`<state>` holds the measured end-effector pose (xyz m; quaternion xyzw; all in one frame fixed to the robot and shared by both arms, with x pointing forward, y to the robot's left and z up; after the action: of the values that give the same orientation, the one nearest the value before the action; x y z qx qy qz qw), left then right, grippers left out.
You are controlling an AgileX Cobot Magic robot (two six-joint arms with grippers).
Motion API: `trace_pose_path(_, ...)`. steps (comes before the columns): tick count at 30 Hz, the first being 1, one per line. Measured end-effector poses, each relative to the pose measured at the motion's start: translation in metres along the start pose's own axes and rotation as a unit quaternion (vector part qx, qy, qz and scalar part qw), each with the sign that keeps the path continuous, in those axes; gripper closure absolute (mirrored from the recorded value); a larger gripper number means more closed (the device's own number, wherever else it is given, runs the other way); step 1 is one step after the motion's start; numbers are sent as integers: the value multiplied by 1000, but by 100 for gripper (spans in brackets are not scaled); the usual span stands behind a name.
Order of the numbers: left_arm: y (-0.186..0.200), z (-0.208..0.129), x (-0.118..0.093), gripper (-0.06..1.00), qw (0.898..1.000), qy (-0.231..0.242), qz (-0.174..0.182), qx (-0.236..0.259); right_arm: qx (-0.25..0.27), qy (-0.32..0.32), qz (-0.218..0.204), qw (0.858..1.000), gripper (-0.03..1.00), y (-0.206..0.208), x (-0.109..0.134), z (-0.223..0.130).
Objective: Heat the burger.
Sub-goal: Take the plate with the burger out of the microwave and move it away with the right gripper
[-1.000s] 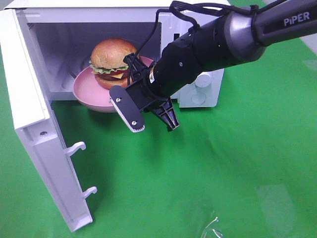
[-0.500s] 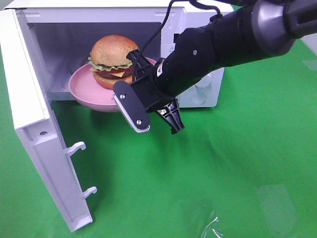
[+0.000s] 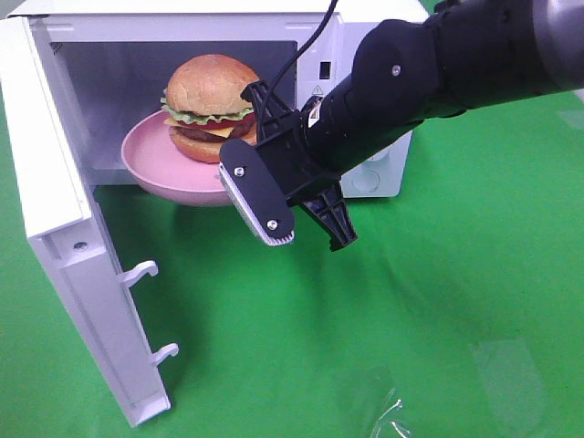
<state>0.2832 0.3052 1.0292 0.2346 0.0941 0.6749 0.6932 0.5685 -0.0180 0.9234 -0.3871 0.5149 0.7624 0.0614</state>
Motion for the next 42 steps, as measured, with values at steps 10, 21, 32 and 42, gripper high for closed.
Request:
trace_pose_path(10,0,0,0,-3,1000,0,0,0,1,-1,6,1000,84,20,15,-2)
trace_pose_path(21,-1,-1,0,-3,1000,0,0,1,13,23,9,1000,84,48,35,-9)
trace_pose_path(32,-1,-1,0,-3,1000,0,-1,3,29,7,-10,1000,84,83,47,-15)
trace_pose_path(42,-1,-1,0,-3,1000,0,-1,3,36,-13,4,999,84,107,72,-21)
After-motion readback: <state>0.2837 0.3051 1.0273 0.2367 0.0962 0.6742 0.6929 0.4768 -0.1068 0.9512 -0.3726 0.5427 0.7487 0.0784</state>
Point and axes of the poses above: a point on each arm's last joint axis where the gripper is mounted, y pointing back along that axis away from the gripper, x along the wrist's bending axis when the last joint is at zero, z = x × y, the point moved 6 cm from there along -y, pointing out along that axis toward the gripper, and after that the axes turned 13 degrees about -y, right-handed, at the moved point
